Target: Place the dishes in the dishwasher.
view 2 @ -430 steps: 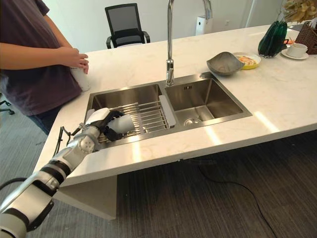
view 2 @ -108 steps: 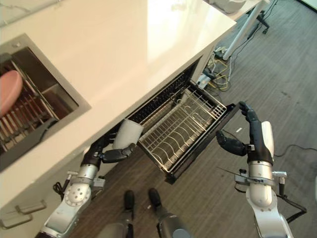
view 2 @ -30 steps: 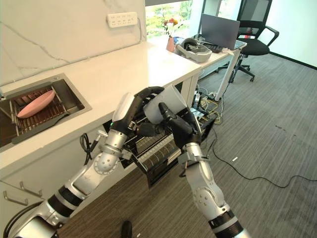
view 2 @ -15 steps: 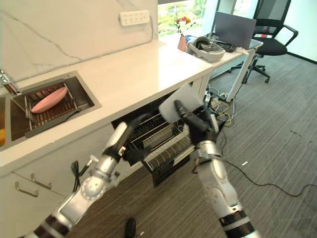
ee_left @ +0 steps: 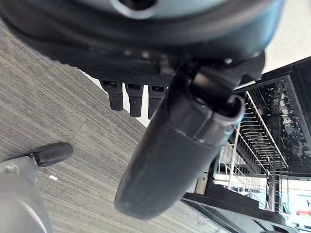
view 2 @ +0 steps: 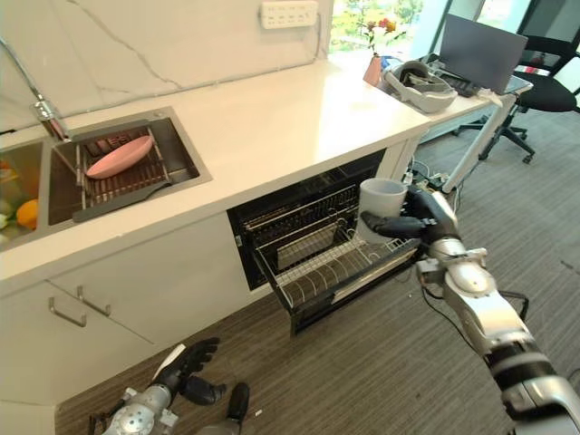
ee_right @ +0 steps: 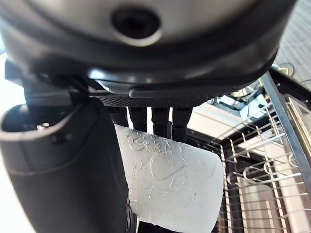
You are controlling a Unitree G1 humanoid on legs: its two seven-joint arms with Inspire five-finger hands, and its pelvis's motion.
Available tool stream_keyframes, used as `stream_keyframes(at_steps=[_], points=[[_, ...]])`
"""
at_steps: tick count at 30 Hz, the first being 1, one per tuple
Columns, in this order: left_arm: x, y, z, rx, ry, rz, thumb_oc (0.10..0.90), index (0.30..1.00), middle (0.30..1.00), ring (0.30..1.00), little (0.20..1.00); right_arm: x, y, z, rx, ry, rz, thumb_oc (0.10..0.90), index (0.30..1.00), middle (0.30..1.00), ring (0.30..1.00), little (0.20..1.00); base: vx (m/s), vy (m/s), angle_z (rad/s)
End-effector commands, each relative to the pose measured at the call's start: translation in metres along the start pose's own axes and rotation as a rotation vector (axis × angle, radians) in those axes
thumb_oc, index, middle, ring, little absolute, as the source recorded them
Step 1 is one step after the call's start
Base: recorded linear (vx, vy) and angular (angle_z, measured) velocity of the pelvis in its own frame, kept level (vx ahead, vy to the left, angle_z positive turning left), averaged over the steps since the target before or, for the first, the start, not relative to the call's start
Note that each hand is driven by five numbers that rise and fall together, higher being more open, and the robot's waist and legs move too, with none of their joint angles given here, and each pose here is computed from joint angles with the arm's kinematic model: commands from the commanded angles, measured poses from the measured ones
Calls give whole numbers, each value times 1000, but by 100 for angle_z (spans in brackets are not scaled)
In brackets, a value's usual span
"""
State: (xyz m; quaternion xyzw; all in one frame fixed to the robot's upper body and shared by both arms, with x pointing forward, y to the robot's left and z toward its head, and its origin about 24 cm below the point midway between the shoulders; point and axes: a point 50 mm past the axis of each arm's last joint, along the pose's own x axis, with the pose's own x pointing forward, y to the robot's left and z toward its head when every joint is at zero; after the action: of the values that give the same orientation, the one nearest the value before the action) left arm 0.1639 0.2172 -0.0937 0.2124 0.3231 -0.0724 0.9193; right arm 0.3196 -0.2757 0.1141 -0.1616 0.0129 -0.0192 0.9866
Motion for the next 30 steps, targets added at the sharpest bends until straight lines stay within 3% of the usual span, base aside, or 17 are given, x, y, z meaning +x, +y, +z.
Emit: stream_keyframes(at_steps=[1, 6, 12, 14, 15, 24, 30], points=[[15, 9, 22, 65, -68, 57, 800, 900, 900, 900, 900, 23, -21, 64, -94, -204, -97, 400, 300, 300, 300, 300, 16, -28, 40], [6, 2, -33, 42, 182, 96, 800, 900, 900, 900, 900, 41, -25, 50, -240, -76, -136, 400, 300, 300, 300, 300, -5, -26, 35], [-3, -5, -62, 25, 325, 125, 800, 900, 900, 900, 900, 45, -17, 11, -179, 76, -191, 400, 300, 300, 300, 300, 14, -19, 21], [-5, -5, -67, 24, 351, 127, 800, 900, 900, 900, 900, 45, -13, 7, -178, 88, -177, 483, 425, 425, 425, 425, 21, 2, 28], [-7, -6, -70, 30, 369, 126, 800, 900, 900, 900, 900, 45, -10, 4, -187, 99, -168, 800, 900, 900, 900, 900, 29, 5, 26], [-7, -4, -76, 94, 412, 129, 800, 900, 900, 900, 900, 49, -2, 39, -272, -46, -109, 800, 900, 900, 900, 900, 20, 4, 11], [-2, -4, -68, 37, 391, 153, 800, 900, 900, 900, 900, 7, -18, 65, -159, -259, -76, 800, 900, 900, 900, 900, -5, 10, 7]])
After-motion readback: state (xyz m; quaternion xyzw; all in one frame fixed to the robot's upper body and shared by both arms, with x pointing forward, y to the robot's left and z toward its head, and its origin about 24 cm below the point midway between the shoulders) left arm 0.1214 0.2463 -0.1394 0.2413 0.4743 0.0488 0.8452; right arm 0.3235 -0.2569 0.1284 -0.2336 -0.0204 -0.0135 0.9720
